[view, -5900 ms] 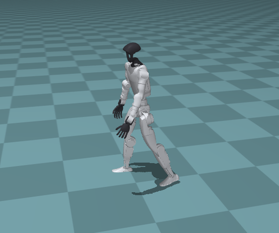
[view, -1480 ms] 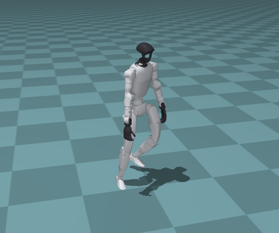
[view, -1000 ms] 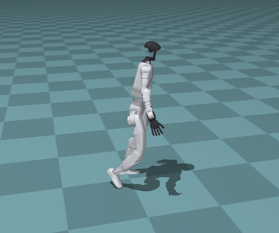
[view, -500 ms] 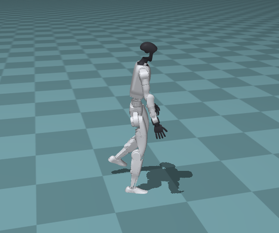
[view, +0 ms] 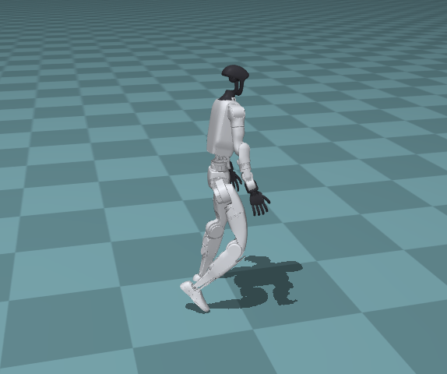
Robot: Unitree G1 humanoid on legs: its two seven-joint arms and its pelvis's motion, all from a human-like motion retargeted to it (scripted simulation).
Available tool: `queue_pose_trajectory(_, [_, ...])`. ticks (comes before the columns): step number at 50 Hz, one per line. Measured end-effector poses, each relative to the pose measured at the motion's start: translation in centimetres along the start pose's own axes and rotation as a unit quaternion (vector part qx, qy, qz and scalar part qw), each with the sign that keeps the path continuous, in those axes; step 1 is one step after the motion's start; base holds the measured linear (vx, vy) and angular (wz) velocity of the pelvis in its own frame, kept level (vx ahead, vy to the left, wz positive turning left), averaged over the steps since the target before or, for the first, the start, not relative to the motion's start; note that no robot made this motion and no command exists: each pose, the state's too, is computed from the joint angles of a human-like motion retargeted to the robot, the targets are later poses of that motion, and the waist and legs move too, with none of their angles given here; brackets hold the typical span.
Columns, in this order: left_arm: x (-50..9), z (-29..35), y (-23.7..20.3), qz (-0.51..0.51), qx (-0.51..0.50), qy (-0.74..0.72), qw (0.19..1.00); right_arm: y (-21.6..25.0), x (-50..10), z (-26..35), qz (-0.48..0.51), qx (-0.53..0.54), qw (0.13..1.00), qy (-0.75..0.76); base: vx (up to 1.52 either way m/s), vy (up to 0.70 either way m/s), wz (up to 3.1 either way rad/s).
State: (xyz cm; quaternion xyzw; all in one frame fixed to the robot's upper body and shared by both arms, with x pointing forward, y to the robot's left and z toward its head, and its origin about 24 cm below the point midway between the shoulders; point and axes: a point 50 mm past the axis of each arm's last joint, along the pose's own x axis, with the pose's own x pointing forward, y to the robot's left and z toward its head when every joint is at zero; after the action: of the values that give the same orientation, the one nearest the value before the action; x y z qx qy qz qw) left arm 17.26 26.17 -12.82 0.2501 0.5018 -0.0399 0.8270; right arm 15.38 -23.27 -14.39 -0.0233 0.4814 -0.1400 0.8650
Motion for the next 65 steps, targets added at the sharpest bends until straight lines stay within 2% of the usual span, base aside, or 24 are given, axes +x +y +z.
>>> queue_pose_trajectory(9, [-0.1,10.9,0.5,0.007,0.056,-0.168,0.984,-1.7,-0.7,-3.3,0.002,-0.024,0.998,0.056,0.46,0.02,0.62])
queue_pose_trajectory(16, [-0.9,13.9,0.8,0.017,0.047,-0.234,0.971,-2.8,-0.4,-2.4,-0.014,-0.037,0.997,0.062,0.53,-0.16,-0.03])
queue_pose_trajectory(20, [-0.4,11.3,0.2,0.014,0.039,-0.199,0.979,-2.8,0.0,-0.5,-0.019,-0.032,0.999,0.036,0.61,-0.18,-0.33])
queue_pose_trajectory(27, [0.1,3.7,-2.4,-0.025,-0.060,-0.086,0.994,-2.0,0.5,3.0,-0.030,-0.031,0.999,-0.012,0.52,-0.09,-0.47])
queue_pose_trajectory(37, [-1.4,-6.3,-4.7,-0.088,-0.014,0.081,0.993,2.9,0.5,9.0,0.047,-0.118,0.986,-0.107,0.50,0.06,-0.63])
queue_pose_trajectory(41, [-2.2,-8.6,-4.7,-0.089,-0.048,0.105,0.989,4.3,0.2,9.1,0.084,-0.139,0.977,-0.137,0.56,0.21,-0.14])
queue_pose_trajectory(45, [-2.5,-9.3,-4.1,-0.072,-0.095,0.111,0.987,3.8,0.2,7.6,0.093,-0.121,0.980,-0.125,0.57,0.25,0.24])
queue_pose_trajectory(50, [-1.5,-6.2,-1.9,-0.038,-0.061,0.052,0.996,1.6,0.2,3.9,0.042,-0.055,0.994,-0.083,0.50,0.23,0.63])
queue_pose_trajectory(55, [-0.1,1.5,2.1,0.034,0.001,-0.041,0.999,0.6,-0.1,0.2,0.016,-0.049,0.998,-0.025,0.40,0.12,0.62])
queue_pose_trajectory(60, [-0.4,10.5,4.2,0.059,-0.006,-0.165,0.984,0.5,-0.5,-2.4,0.057,-0.073,0.995,0.025,0.38,0.05,1.02])
queue_pose_trajectory(65, [-2.1,17.5,5.0,0.073,-0.034,-0.279,0.957,0.2,-0.7,-3.4,0.054,-0.099,0.992,0.058,0.42,-0.04,0.59])
